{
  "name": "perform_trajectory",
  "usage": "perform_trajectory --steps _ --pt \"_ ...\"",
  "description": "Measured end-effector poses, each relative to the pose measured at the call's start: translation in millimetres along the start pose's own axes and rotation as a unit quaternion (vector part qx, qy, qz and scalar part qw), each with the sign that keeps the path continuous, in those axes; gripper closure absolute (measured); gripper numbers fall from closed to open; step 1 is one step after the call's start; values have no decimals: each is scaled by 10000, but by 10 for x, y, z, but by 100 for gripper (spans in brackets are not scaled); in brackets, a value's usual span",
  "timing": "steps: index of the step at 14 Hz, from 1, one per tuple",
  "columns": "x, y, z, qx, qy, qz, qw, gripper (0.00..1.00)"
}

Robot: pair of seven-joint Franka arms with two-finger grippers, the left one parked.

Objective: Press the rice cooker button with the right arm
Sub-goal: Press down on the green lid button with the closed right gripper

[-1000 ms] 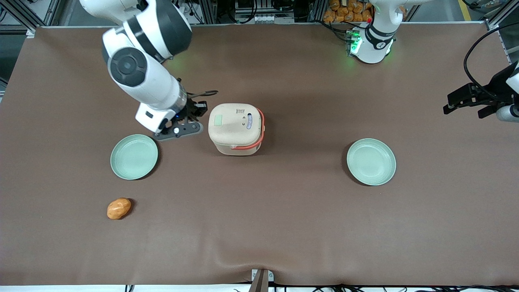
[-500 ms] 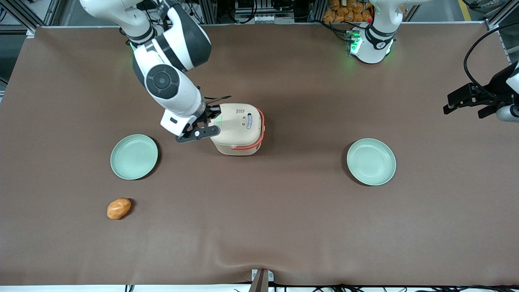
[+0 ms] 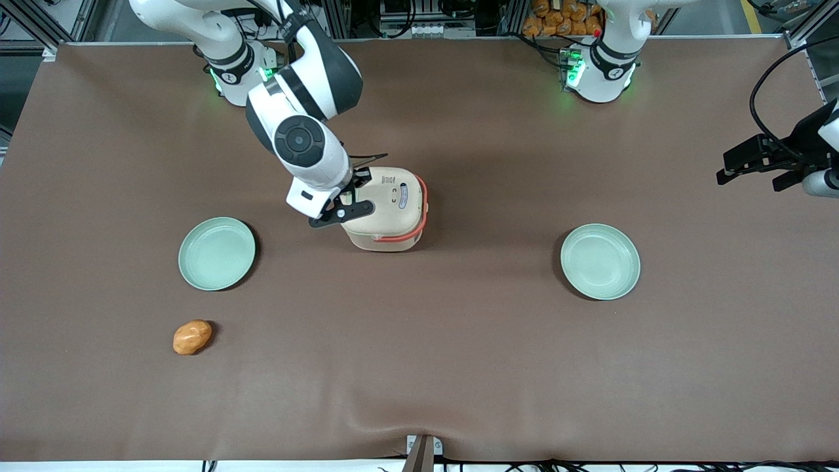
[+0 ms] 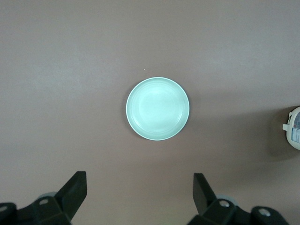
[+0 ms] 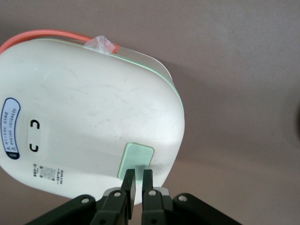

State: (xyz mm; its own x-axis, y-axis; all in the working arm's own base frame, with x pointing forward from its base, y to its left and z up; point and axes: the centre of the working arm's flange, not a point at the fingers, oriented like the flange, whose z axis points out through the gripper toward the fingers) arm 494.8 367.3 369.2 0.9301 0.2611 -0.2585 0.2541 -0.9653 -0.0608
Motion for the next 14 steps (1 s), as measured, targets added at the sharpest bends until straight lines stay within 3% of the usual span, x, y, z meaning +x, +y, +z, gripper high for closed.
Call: perform_trajectory --steps 14 --pt "62 -7 97 -2 33 11 10000 96"
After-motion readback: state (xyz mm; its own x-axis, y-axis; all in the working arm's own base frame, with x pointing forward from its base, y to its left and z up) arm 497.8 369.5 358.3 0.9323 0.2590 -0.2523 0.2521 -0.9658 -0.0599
